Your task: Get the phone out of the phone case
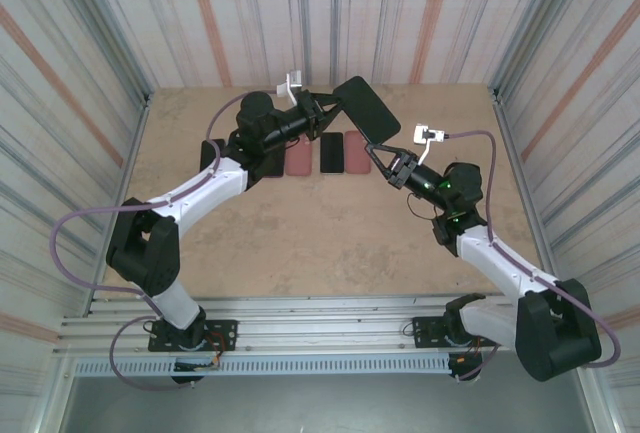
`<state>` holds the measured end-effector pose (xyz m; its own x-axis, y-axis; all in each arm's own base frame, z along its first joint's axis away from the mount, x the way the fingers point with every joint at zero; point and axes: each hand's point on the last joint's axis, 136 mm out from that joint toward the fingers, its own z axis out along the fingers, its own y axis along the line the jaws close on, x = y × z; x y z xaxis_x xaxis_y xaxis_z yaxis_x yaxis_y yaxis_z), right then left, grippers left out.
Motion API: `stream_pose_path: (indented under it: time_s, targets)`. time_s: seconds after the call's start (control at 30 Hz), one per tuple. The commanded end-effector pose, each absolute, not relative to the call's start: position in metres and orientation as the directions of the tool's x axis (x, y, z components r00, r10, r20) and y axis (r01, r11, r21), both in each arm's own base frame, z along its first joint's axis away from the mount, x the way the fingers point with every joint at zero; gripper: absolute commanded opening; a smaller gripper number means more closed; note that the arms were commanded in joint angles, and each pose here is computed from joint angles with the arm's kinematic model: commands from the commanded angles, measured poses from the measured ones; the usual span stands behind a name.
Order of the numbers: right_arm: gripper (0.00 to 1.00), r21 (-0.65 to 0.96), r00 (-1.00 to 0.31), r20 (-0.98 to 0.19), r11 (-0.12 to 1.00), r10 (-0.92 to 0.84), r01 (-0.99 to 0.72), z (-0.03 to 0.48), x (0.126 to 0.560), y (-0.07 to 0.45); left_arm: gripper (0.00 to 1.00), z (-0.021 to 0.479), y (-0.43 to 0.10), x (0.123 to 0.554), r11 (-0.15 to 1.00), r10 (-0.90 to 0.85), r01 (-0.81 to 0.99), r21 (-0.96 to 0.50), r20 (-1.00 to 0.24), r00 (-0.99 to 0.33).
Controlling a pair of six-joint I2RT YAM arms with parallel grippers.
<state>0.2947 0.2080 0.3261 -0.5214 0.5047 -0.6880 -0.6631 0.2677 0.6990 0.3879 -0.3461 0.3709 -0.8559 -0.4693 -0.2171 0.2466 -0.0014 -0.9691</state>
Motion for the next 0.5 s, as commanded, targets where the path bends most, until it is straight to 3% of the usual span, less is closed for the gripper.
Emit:
stream_pose_path:
  time_s: [0.0,0.27,0.47]
  targets:
    - [0.05,0.658,-0.498,-0.750,0.408,0.435,-0.633,0.301,0.307,0.197,0.00,0.434,-0.338,0.354,-0.134,-0.433,0.351,-0.927,-0.264,-0.862]
    - [0.03,0.659,-0.507,-0.752,0.461,0.421,-0.595,0.289,0.319,0.184,0.00,0.440,-0.343,0.341,-0.170,-0.394,0.353,-0.920,-0.264,-0.880]
    - [0.05,0.674,-0.500,-0.735,0.415,0.459,-0.611,0.302,0.319,0.180,0.00,0.438,-0.342,0.341,-0.123,-0.397,0.388,-0.914,-0.313,-0.863]
